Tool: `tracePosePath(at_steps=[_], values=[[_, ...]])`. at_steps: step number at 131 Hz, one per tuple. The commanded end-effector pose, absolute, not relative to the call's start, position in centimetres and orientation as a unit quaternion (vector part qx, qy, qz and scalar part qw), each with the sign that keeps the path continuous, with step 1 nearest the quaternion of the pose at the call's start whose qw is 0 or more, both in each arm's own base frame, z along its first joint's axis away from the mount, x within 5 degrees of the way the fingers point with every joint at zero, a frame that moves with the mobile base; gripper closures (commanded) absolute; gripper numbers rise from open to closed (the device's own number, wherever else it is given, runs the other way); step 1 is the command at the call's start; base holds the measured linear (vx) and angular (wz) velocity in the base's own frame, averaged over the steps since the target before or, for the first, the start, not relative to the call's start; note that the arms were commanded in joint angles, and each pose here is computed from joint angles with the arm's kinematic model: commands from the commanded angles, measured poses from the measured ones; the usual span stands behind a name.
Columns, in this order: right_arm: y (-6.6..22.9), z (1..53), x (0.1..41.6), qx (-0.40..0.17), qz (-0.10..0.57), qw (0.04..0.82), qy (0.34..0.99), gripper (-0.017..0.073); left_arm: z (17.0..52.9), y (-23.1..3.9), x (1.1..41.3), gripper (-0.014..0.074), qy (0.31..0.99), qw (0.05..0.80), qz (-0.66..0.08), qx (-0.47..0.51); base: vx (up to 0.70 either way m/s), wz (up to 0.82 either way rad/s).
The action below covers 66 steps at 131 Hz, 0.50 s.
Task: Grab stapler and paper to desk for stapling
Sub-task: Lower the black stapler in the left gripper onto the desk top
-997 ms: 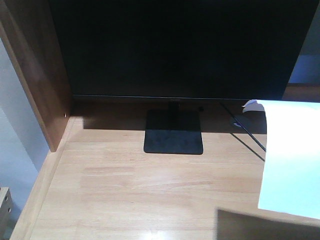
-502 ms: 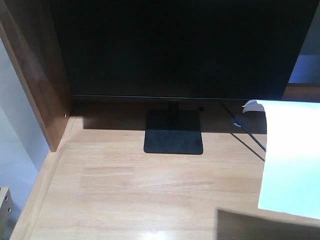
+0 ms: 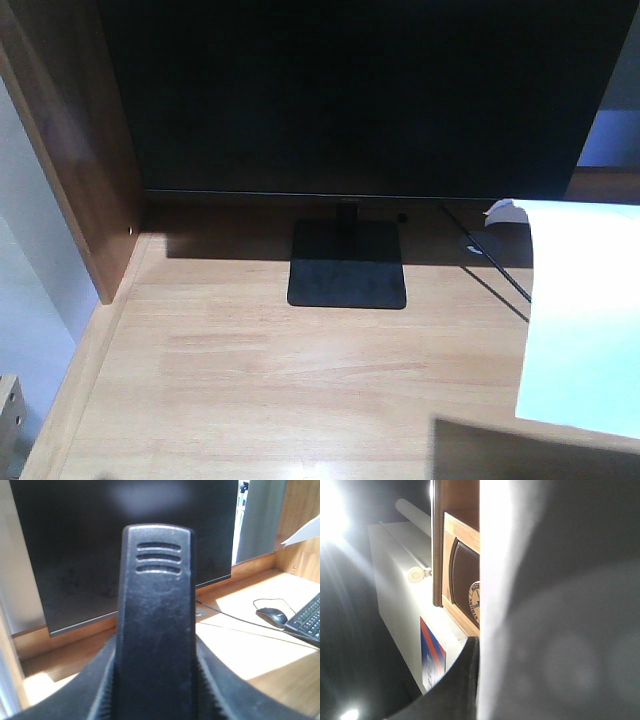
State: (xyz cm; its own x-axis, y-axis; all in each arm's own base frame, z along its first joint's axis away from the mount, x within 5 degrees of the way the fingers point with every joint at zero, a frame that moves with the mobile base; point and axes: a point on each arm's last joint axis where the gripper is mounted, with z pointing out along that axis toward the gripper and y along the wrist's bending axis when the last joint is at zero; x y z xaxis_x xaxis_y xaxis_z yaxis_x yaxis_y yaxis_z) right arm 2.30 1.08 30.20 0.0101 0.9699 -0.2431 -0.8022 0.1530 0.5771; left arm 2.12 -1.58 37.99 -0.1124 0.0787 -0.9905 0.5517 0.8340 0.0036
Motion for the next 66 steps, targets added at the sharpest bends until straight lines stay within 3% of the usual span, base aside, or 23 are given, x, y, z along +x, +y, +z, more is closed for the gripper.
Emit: tracePosePath(at_steps=[1, 30, 66], values=[[1.0, 31.2, 1.9, 0.122, 0.636, 0.708, 0.280, 0.0566, 40.1, -2.7, 3.8, 0.0600, 0.680, 0.673, -0.191, 0.222, 0.00, 0.00], [1.0, 31.2, 1.9, 0.122, 0.636, 0.708, 0.280, 0.0566, 40.0, -6.3, 8.3, 0.0600, 0.678, 0.655, -0.186, 0.279, 0.00, 0.00], [1.0, 31.2, 1.9, 0.122, 0.636, 0.708, 0.280, 0.0566, 37.4, -11.1, 13.7, 0.0600, 0.677, 0.603, -0.178, 0.383, 0.00, 0.00]])
